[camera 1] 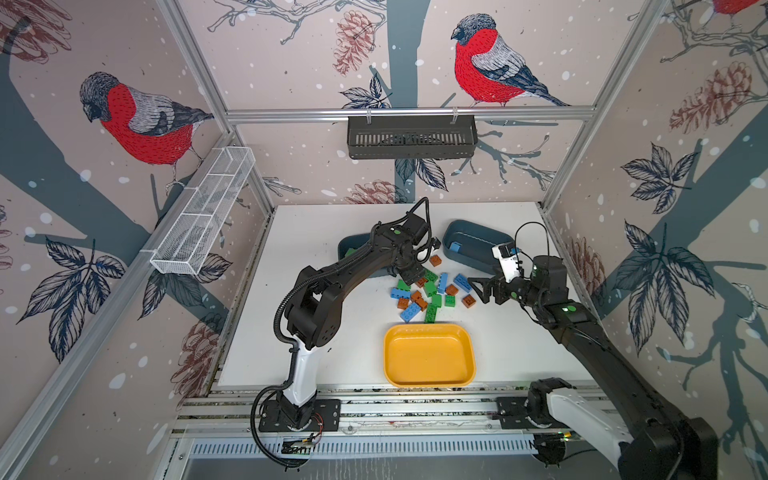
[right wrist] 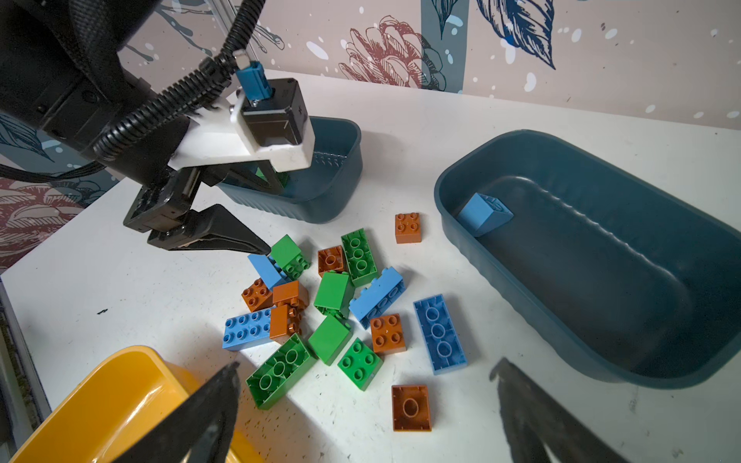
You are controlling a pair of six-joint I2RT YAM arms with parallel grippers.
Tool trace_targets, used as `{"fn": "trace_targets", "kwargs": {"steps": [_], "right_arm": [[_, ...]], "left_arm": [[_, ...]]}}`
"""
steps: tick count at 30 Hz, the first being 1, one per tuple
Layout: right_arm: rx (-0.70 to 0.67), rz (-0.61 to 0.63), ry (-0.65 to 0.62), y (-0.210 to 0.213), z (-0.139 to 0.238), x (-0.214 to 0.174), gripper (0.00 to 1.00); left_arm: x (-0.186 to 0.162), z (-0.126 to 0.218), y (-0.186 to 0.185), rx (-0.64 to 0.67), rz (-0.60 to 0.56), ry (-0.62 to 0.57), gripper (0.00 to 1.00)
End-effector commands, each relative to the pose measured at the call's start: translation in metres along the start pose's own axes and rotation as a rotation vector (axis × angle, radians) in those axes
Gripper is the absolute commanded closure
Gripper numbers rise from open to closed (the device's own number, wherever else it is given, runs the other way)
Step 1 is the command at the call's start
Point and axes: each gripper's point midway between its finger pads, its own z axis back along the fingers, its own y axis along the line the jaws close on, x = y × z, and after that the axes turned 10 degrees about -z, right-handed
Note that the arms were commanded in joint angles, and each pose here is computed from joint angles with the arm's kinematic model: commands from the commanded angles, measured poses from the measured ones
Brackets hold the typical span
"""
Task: Sort the legos into containers by color
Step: 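Lower the left gripper to the pile and grasp a green 2x2 brick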
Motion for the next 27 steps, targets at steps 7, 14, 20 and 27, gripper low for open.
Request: {"fn": "trace_targets", "kwargs": {"steps": [7, 14, 20, 27], "right_arm": [[0.017, 0.023, 0.004, 0.005, -0.002, -0.002, 0.01], [0.019, 0.021, 0.012, 0.004, -0.004, -0.005, 0.00], [0.023, 0.021, 0.014, 0.005, -0.005, -0.005, 0.01], [0.028, 0.024, 0.015, 0.007, -0.005, -0.005, 0.00]], "left_arm": [[-0.006, -0.030, 0.000, -0.008, 0.028, 0.062, 0.32], [-0.024, -0.048, 0.000, 0.015, 0.008, 0.118, 0.32], [-0.026, -0.057, 0.004, 0.040, -0.008, 0.126, 0.32], [-0.025, -0.064, -0.004, -0.002, -0.017, 0.124, 0.32]]}}
